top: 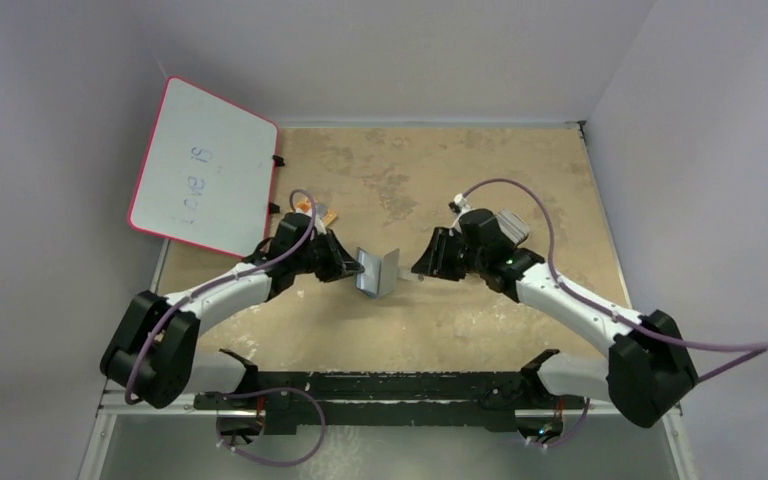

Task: Put the credit cards into the card holder
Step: Open the card holder at the center of the board.

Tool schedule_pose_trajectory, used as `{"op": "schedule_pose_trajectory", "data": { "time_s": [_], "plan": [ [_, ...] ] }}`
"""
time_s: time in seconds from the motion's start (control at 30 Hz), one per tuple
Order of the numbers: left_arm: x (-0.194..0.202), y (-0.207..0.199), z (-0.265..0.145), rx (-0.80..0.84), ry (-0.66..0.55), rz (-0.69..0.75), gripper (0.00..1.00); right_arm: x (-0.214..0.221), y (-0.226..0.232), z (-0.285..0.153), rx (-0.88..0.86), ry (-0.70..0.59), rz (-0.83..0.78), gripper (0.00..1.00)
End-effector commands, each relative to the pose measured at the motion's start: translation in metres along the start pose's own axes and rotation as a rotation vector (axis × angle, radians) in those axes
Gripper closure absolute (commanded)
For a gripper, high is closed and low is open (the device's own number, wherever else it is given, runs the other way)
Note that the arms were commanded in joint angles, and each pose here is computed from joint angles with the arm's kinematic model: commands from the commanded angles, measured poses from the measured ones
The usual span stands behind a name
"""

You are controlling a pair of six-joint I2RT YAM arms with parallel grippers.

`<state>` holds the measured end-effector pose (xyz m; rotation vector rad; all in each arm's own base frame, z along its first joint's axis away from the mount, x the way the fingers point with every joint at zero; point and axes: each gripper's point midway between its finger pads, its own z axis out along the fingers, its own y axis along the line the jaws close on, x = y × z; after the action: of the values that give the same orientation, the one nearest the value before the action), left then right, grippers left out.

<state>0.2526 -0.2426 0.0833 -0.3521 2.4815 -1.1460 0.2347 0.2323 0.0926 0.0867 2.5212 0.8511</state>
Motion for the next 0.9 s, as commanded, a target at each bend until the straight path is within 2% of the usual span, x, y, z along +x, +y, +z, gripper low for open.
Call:
{"op": "schedule_pose_trajectory", "data": {
  "time_s": [0.0, 0.17, 0.33, 0.43, 0.57, 0.67, 0.77, 0.87],
  "plan": [
    [-0.019, -0.005, -0.012, -0.051, -0.112, 0.087, 0.96, -0.034, 0.045, -0.028, -0.12, -0.112, -0.035, 0.56],
    [-0.012, 0.005, 0.0, -0.056, -0.095, 0.076, 0.91, -0.029, 0.093, -0.024, -0.229, -0.102, -0.088, 0.47],
    [-0.01, 0.005, 0.006, -0.051, -0.088, 0.069, 0.9, -0.021, 0.114, 0.005, -0.263, -0.046, -0.129, 0.5],
    [-0.01, 0.007, 0.006, -0.056, -0.097, 0.066, 0.9, -0.021, 0.103, 0.027, -0.218, -0.042, -0.144, 0.52],
    [-0.001, 0.007, 0.008, -0.021, -0.07, 0.034, 0.81, 0.001, 0.081, 0.059, -0.161, 0.062, -0.157, 0.55],
    [0.003, 0.002, 0.008, 0.027, -0.06, 0.024, 0.77, 0.009, 0.065, 0.071, -0.112, 0.087, -0.145, 0.61],
    [0.001, -0.003, 0.008, 0.044, -0.067, 0.035, 0.77, 0.015, 0.05, 0.077, -0.059, 0.098, -0.132, 0.65],
    [0.0, -0.002, 0.011, 0.039, -0.061, 0.043, 0.82, 0.02, 0.045, 0.08, -0.057, 0.112, -0.131, 0.66]
  ]
}}
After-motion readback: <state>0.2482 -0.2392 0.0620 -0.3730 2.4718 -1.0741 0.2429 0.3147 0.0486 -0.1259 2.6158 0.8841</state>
